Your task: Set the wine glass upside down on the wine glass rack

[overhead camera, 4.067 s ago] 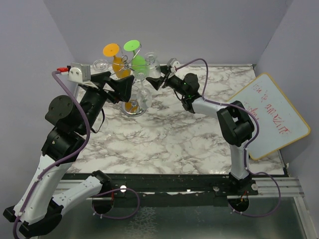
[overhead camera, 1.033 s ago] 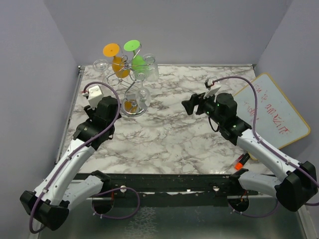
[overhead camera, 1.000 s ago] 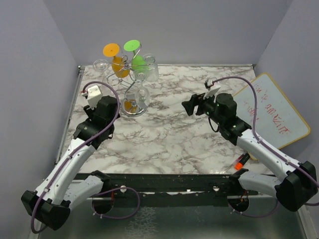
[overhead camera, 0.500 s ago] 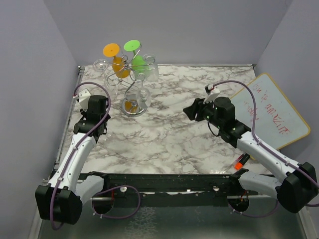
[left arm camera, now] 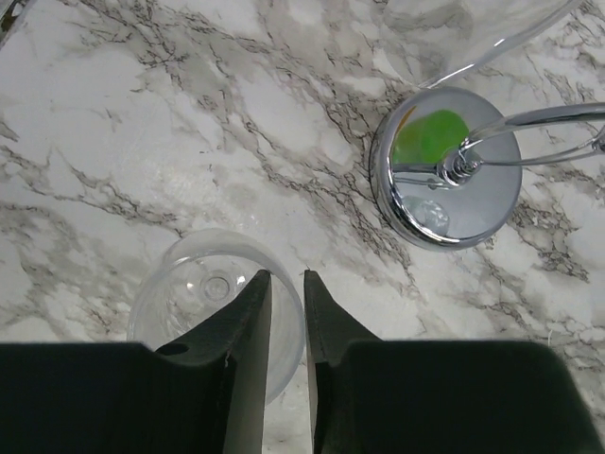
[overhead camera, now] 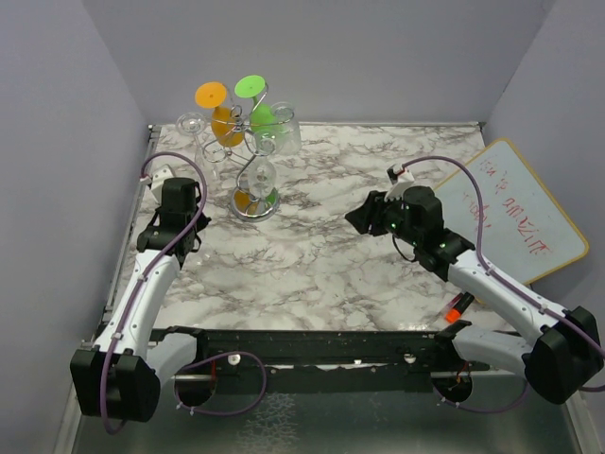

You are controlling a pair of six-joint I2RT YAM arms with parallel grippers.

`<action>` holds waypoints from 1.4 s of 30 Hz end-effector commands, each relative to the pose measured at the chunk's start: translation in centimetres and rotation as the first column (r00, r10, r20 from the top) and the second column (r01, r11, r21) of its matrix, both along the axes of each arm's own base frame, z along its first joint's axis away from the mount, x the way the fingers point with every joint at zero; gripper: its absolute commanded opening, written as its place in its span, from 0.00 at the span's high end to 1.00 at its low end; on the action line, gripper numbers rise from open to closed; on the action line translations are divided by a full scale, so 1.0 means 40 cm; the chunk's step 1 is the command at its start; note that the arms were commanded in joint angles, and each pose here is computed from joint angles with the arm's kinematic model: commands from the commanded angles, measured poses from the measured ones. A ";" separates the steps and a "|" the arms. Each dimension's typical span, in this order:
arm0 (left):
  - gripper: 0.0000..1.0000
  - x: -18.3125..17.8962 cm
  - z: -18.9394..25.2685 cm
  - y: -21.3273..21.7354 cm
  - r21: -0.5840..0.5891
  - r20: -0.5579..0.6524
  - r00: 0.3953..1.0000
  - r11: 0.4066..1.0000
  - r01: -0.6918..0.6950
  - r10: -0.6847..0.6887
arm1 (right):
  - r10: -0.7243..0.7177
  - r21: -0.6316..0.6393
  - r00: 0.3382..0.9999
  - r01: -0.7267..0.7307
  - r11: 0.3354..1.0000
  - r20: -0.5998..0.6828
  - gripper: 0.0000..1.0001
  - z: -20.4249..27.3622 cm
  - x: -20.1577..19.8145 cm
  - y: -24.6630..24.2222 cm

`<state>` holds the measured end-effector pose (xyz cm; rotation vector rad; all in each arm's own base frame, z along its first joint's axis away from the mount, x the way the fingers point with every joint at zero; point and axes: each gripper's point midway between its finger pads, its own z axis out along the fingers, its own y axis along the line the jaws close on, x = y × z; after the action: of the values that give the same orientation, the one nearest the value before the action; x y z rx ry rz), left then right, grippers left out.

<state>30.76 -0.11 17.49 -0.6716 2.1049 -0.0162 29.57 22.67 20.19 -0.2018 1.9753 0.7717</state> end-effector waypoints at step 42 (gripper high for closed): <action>1.00 -0.144 0.122 -0.540 -0.346 0.273 0.753 0.670 0.657 -0.598 | -0.046 0.413 0.748 0.415 0.811 -0.662 0.24 -0.111 -0.101 0.053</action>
<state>23.50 -20.71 20.25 -0.1274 2.2280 -0.8847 25.62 22.86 13.55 0.7384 2.2478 1.1265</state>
